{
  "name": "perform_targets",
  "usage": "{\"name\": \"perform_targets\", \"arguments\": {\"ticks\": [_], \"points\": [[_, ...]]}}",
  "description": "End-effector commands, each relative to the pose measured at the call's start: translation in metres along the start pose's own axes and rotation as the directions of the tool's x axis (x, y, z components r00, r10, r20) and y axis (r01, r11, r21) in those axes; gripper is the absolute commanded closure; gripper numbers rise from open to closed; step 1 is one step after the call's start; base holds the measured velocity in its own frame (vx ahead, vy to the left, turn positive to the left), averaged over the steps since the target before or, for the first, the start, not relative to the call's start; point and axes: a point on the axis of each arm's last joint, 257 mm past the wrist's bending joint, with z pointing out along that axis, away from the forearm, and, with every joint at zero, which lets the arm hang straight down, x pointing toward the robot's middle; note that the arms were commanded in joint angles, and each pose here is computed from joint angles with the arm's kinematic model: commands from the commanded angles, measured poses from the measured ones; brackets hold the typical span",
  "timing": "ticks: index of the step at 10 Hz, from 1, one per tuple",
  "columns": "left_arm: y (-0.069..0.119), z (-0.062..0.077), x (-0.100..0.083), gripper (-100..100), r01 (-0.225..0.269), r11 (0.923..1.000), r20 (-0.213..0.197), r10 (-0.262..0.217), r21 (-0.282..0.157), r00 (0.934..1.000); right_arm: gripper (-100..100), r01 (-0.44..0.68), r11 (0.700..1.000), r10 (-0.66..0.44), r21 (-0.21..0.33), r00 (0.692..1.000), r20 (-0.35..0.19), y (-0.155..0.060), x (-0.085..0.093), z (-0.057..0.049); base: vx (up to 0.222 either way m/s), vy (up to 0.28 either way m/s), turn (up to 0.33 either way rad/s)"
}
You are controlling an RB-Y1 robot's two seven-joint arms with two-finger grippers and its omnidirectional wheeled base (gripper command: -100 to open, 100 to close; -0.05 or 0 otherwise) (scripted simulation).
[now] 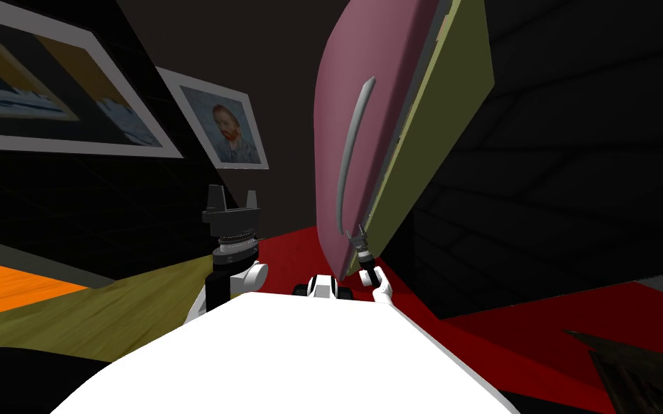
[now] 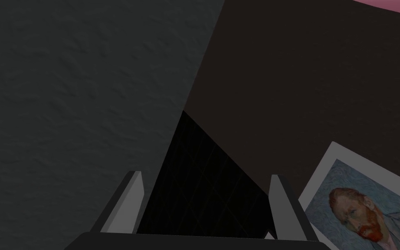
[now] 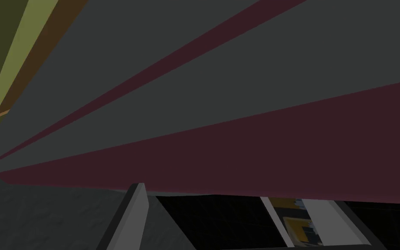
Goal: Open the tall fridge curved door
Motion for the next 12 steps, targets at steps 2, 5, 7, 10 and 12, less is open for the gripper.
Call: {"name": "perform_targets", "arguments": {"ticks": [2,5,7,10,12], "points": [[0.0,0.0,0.0,0,0.0,1.0,0.0,0.0,0.0,1.0,-100,0.01,1.0,-0.011,-0.026,1.0,-0.028,0.024,-0.004,-0.003,0.013,0.008,-0.014],[0.0,0.0,0.0,0,0.0,1.0,0.0,0.0,0.0,1.0,-100,0.016,1.0,-0.016,0.016,1.0,0.007,0.002,-0.009,0.015,-0.041,0.004,-0.065],[0.0,0.0,0.0,0,0.0,1.0,0.0,0.0,0.0,1.0,-100,0.016,1.0,-0.016,0.017,1.0,0.007,-0.002,-0.007,0.023,-0.004,0.01,-0.017],[0.0,0.0,0.0,0,0.0,1.0,0.0,0.0,0.0,1.0,100,0.016,1.0,-0.016,0.016,1.0,0.007,0.006,-0.012,0.007,-0.007,-0.008,0.001],[0.0,0.0,0.0,0,0.0,1.0,0.0,0.0,0.0,1.0,100,0.021,0.999,-0.021,0.038,1.0,0.004,-0.007,-0.006,0.011,-0.022,0.082,-0.113]]}}
